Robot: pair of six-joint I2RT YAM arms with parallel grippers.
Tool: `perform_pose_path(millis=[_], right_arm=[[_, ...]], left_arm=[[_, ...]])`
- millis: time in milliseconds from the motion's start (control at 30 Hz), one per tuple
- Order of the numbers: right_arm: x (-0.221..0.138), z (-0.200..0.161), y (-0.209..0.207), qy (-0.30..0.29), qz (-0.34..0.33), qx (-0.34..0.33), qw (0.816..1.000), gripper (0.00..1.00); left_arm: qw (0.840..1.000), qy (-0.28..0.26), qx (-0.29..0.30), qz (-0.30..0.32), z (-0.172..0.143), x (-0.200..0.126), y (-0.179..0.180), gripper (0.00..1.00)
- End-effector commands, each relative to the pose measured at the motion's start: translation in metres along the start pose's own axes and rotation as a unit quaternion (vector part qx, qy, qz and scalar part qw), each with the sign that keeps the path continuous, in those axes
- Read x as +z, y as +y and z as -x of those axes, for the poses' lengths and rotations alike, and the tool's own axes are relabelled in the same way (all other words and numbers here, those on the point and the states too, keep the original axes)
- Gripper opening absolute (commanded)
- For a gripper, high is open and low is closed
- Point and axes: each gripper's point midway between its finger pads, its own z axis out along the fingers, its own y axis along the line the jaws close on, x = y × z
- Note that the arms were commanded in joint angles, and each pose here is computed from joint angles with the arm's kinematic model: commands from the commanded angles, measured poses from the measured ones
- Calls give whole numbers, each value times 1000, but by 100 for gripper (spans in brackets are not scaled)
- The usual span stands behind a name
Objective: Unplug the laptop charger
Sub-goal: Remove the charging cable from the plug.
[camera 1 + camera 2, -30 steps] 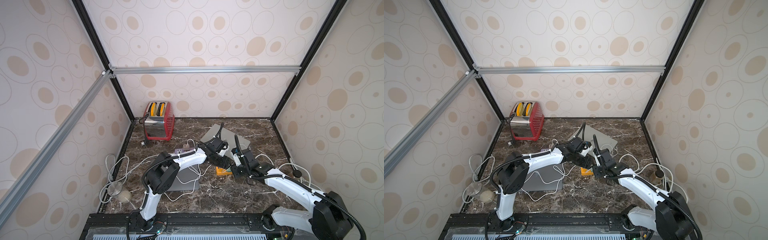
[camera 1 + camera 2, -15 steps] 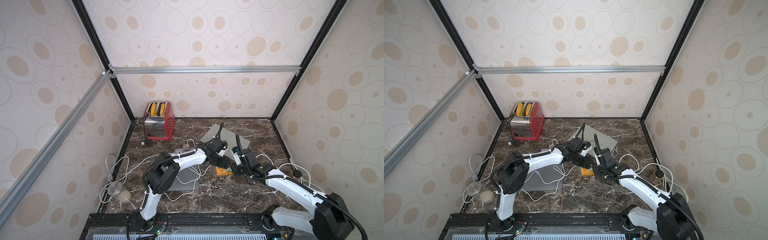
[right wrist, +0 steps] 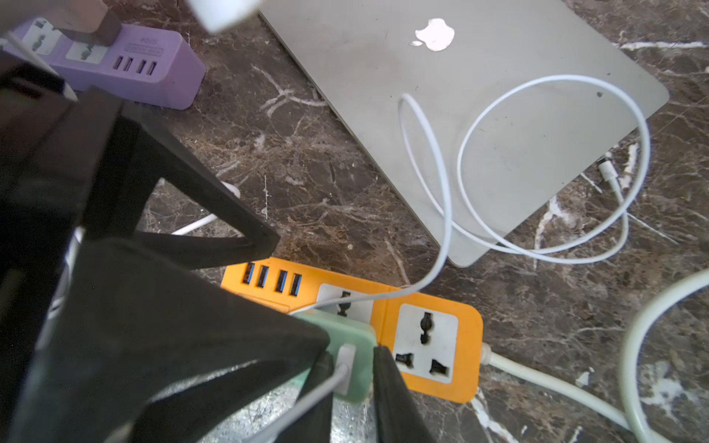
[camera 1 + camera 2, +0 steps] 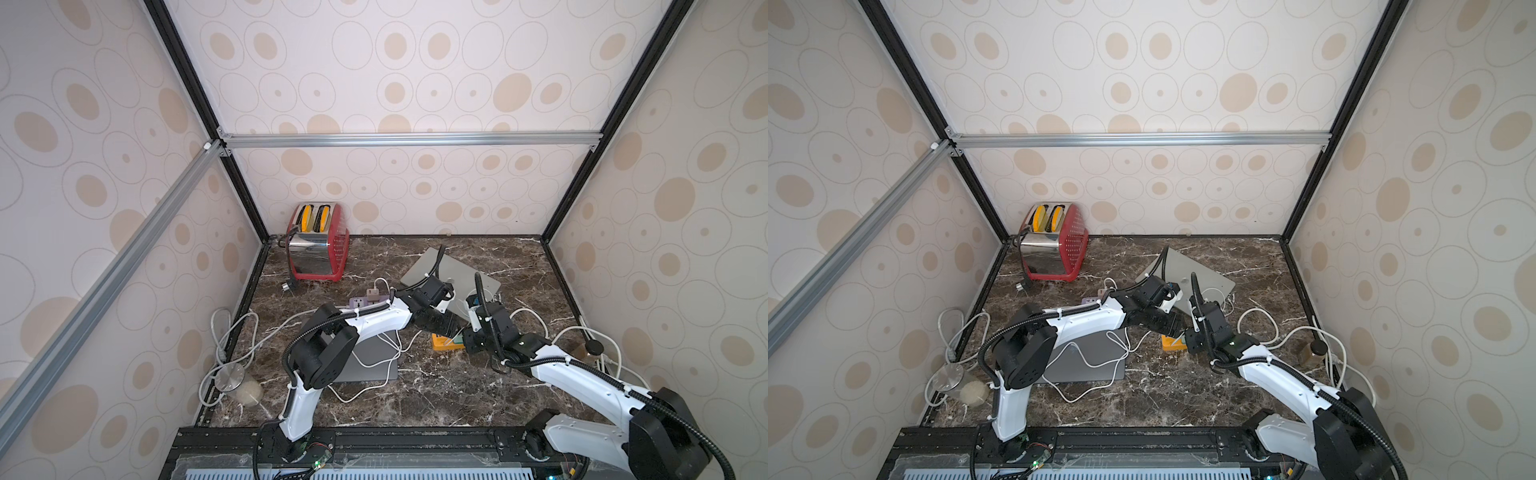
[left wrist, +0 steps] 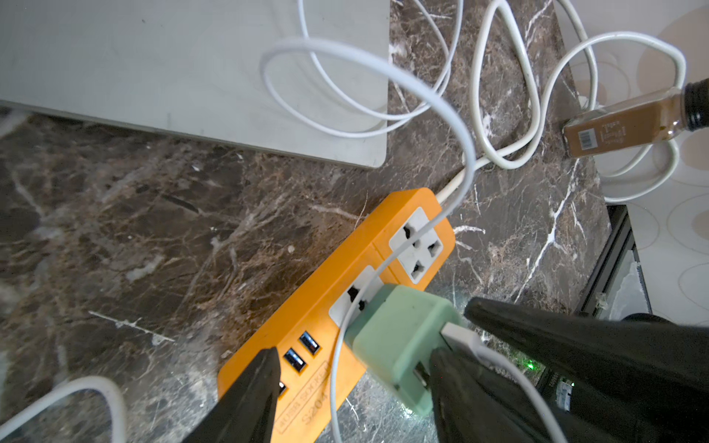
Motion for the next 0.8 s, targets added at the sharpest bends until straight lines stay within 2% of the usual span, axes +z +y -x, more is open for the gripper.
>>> perform_pose_path(millis=[0,200,367,600,767], right_arm=[[4,12,8,-38,12,16,999,22],[10,15,12,-45,16,20,999,18],[11,14,15,-41,17,18,999,1],[4,12,19,-37,18,9,999,0],[-6,12,19,-62,14,4,998,0]], left_arm=[[999,45,-12,28,-32,6,13,63],[998,49,-15,29,-37,6,16,64],[998,50,-17,30,-39,8,18,63],[998,51,-17,31,-40,10,19,63],[998,54,-18,33,-43,11,20,63]])
